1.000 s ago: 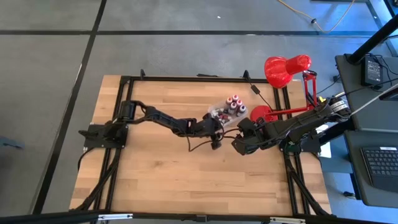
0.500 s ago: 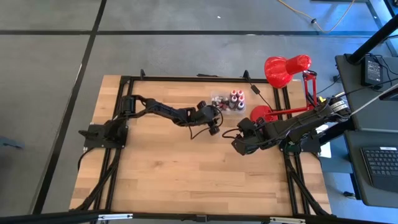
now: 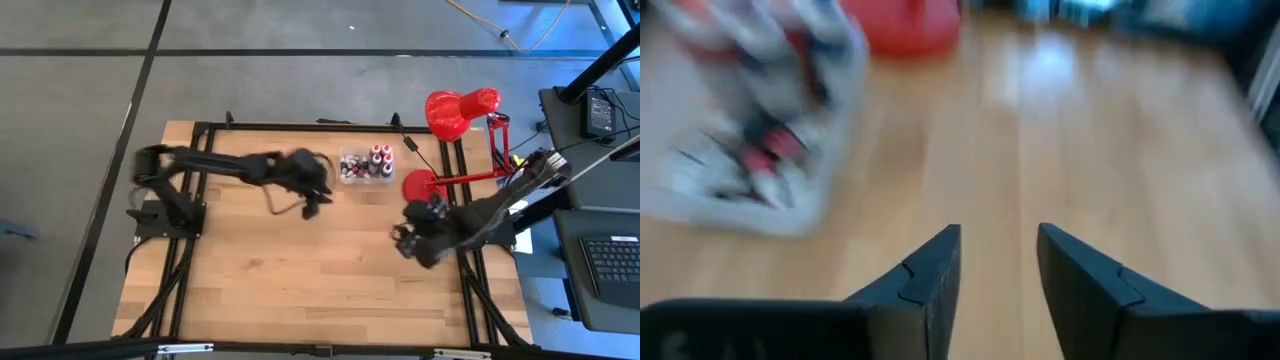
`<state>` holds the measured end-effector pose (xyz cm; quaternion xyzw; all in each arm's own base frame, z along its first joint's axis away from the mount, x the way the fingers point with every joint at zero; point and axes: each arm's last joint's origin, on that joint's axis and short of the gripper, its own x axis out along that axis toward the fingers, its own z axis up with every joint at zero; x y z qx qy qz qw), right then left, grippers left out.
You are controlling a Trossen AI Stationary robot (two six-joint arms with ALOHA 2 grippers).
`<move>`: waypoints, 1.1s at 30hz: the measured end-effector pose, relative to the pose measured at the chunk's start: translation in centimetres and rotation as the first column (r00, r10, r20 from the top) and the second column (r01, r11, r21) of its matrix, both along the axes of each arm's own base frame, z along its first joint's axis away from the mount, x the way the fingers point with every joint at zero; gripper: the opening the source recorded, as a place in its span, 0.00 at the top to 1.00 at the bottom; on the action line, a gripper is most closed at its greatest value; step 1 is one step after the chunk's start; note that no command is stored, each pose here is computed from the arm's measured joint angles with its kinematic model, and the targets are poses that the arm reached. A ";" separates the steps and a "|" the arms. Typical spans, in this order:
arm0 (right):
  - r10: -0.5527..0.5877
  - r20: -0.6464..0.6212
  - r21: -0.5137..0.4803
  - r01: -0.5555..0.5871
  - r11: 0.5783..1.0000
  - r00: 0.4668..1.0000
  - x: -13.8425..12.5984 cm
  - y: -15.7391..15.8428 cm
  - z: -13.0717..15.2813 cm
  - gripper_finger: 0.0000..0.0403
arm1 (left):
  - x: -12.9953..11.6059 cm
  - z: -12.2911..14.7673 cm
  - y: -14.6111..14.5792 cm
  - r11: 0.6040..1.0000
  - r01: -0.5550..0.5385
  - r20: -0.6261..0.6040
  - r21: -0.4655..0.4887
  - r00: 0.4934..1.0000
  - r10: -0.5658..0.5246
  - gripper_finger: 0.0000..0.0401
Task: Pick & Place food coloring
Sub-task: Return to Home Position
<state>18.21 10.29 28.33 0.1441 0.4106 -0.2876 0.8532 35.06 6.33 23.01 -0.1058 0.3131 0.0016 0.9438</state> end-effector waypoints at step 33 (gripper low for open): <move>0.292 0.649 -0.058 -0.337 0.940 0.703 -2.0 -4.3 -8.0 0.41 | -22.0 5.6 -5.8 0.996 -0.089 0.534 0.003 0.842 0.074 0.68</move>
